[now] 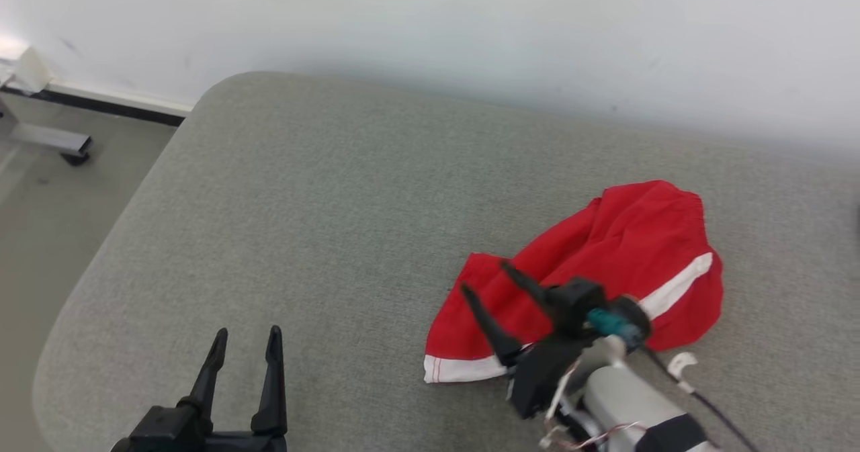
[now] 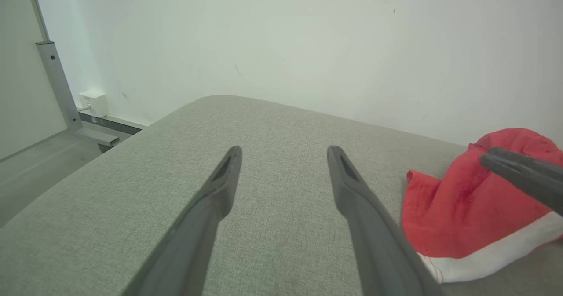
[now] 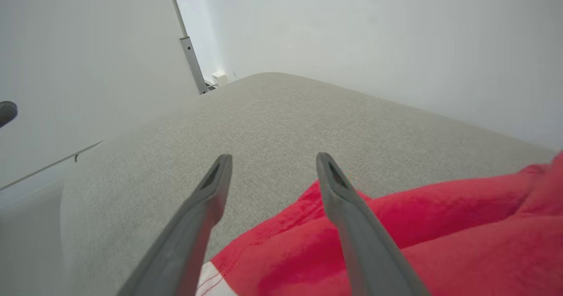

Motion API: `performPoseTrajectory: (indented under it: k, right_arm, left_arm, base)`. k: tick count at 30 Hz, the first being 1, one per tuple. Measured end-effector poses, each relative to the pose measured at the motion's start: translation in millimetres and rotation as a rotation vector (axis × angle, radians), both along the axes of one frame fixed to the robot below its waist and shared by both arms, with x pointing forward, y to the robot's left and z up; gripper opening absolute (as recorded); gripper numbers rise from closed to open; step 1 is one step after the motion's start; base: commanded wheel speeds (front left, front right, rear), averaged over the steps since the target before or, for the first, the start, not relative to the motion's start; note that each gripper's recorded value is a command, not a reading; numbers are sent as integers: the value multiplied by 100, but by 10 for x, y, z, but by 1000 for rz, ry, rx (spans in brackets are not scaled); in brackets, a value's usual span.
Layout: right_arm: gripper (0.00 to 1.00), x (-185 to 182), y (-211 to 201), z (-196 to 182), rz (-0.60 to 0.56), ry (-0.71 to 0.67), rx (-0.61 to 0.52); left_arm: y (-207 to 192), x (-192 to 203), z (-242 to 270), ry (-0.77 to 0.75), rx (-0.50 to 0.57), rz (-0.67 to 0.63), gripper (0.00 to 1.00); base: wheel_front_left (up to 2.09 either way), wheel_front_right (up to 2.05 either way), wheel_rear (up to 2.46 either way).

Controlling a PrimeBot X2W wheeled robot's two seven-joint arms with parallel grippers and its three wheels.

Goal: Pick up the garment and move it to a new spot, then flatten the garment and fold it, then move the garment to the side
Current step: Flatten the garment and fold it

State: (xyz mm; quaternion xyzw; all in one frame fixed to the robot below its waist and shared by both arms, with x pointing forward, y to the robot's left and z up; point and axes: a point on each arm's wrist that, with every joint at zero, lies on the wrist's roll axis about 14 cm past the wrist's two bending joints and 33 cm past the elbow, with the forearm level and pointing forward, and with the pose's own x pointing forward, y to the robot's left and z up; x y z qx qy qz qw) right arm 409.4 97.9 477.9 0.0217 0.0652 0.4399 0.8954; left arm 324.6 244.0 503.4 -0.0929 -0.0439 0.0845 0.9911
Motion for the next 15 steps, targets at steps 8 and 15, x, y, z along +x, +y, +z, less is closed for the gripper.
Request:
performPoseTrajectory:
  k: [8,15]
  right_arm:
    - [100,433,-1031,392,-277,-127,61]
    - [100,291,-1946,286,-529,-119,80]
  left_arm:
    - [-90,92,58,-21,13,-36,100]
    - [-235,178,72,-27,21,-85,100]
  base:
    - [0,0,0]
    - [0,0,0]
